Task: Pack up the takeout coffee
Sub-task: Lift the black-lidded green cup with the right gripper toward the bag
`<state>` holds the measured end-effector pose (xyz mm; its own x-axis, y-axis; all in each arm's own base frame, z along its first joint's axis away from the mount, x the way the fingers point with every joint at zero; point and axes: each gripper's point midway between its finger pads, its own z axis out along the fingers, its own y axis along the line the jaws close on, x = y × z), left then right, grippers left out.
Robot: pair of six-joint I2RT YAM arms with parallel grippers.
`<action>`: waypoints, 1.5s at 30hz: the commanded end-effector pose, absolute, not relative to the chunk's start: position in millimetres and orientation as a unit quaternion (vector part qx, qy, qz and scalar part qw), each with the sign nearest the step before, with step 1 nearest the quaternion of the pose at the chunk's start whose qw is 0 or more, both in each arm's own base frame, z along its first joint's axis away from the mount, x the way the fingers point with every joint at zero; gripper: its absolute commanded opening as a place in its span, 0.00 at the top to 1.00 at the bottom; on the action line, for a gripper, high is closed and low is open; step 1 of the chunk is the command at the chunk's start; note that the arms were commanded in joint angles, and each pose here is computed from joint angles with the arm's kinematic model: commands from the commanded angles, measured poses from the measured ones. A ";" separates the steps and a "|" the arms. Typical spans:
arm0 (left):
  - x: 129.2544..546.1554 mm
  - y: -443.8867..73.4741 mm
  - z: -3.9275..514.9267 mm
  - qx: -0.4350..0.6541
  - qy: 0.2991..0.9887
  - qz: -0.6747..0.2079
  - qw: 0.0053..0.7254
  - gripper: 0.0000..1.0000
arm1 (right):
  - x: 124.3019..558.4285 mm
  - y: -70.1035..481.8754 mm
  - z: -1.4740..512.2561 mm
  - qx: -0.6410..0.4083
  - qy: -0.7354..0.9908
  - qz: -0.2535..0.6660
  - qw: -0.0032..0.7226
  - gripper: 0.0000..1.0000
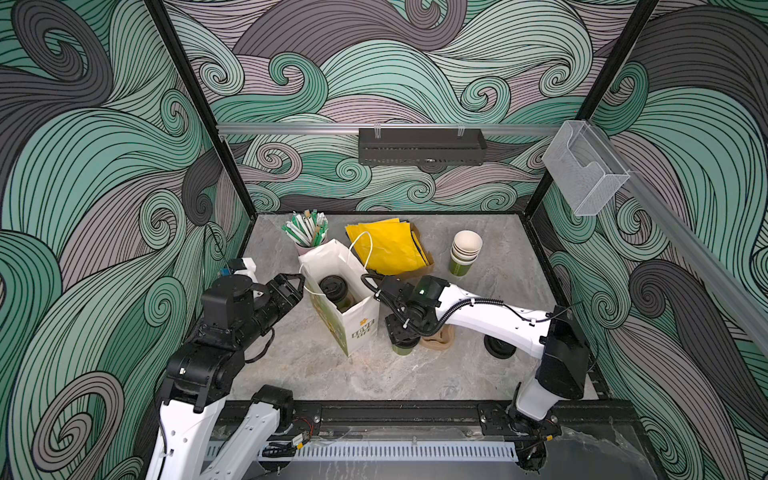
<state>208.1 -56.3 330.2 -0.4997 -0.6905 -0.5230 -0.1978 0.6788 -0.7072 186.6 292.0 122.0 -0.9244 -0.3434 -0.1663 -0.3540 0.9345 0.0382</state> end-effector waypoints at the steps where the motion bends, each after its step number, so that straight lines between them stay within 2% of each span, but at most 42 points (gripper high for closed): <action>1: 206.8 -52.0 333.0 -0.278 0.810 -0.288 0.428 0.34 | 186.3 285.0 113.2 -0.168 0.983 0.013 0.071 0.32; 7: 199.3 -47.5 330.7 -0.277 0.823 -0.267 0.418 0.34 | 181.3 269.1 137.1 -0.160 0.983 0.015 0.089 0.34; 14: 202.5 -61.3 335.7 -0.247 0.826 -0.293 0.413 0.33 | 160.0 233.4 179.0 -0.163 0.982 0.017 0.091 0.34; 20: 197.9 -75.1 342.6 -0.221 0.840 -0.314 0.384 0.27 | 140.6 210.2 224.5 -0.200 0.974 0.042 0.098 0.34; 28: 199.6 -76.7 341.2 -0.224 0.842 -0.316 0.375 0.24 | 127.9 214.5 284.5 -0.255 0.955 0.103 0.112 0.35; 36: 193.2 -66.9 354.7 -0.250 0.830 -0.311 0.390 0.27 | 125.1 239.5 350.8 -0.313 0.918 0.186 0.155 0.35; 40: 191.2 -67.7 369.2 -0.249 0.822 -0.322 0.399 0.22 | 126.4 253.9 379.0 -0.335 0.898 0.222 0.179 0.34; 43: 194.6 -71.5 371.0 -0.238 0.826 -0.324 0.396 0.10 | 130.9 265.1 389.0 -0.351 0.888 0.229 0.187 0.34; 45: 199.6 -76.2 369.7 -0.228 0.829 -0.328 0.391 0.07 | 134.9 273.7 391.9 -0.360 0.884 0.232 0.189 0.34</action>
<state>193.3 -70.4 373.4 -0.5563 -0.6604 -0.5044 -0.1252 0.6667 -0.7348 140.7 274.8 402.1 -0.6882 -0.4704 -0.5524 -0.6902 0.6592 0.2986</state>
